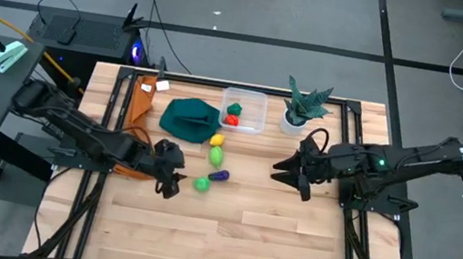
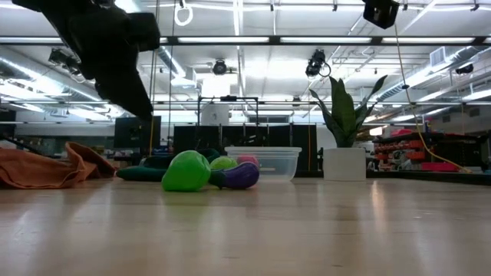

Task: Pick and placing Produce into tupperware
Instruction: Put the green pear into the transparent bin

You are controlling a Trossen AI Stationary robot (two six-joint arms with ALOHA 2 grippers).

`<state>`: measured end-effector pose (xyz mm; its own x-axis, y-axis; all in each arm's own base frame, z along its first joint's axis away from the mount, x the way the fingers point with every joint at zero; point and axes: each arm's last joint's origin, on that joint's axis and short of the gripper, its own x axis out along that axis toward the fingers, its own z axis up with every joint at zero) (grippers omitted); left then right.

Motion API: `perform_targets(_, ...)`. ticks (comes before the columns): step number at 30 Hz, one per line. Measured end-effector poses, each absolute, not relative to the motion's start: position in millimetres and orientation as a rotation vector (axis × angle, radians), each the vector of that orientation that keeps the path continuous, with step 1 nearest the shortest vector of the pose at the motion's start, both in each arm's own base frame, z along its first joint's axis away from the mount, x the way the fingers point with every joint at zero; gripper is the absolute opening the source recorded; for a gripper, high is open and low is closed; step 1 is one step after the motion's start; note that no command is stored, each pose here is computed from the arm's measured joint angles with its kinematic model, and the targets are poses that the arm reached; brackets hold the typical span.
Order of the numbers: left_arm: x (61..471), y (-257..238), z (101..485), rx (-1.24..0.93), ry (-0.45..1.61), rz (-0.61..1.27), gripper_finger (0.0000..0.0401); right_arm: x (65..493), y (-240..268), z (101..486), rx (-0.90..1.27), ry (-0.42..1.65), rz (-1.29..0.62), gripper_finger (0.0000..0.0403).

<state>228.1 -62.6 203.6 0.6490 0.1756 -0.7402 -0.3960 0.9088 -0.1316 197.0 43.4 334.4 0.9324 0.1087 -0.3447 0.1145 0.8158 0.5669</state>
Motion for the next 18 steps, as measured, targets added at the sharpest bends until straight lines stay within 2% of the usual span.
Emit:
perform_targets(4, 236, -61, 197, -0.329, 0.782, 0.373, 0.0174, 204, 43, 334, 0.625, 0.348, -0.016, 0.0167)
perform_targets(10, 253, -63, 191, -0.173, 0.737, 0.28, 0.0187, 210, 41, 334, 0.626, 0.325, -0.03, 0.0167)
perform_targets(18, 260, -65, 178, -0.18, 0.788, 0.247, 0.0257, 210, 41, 335, 0.632, 0.315, -0.027, 0.0167)
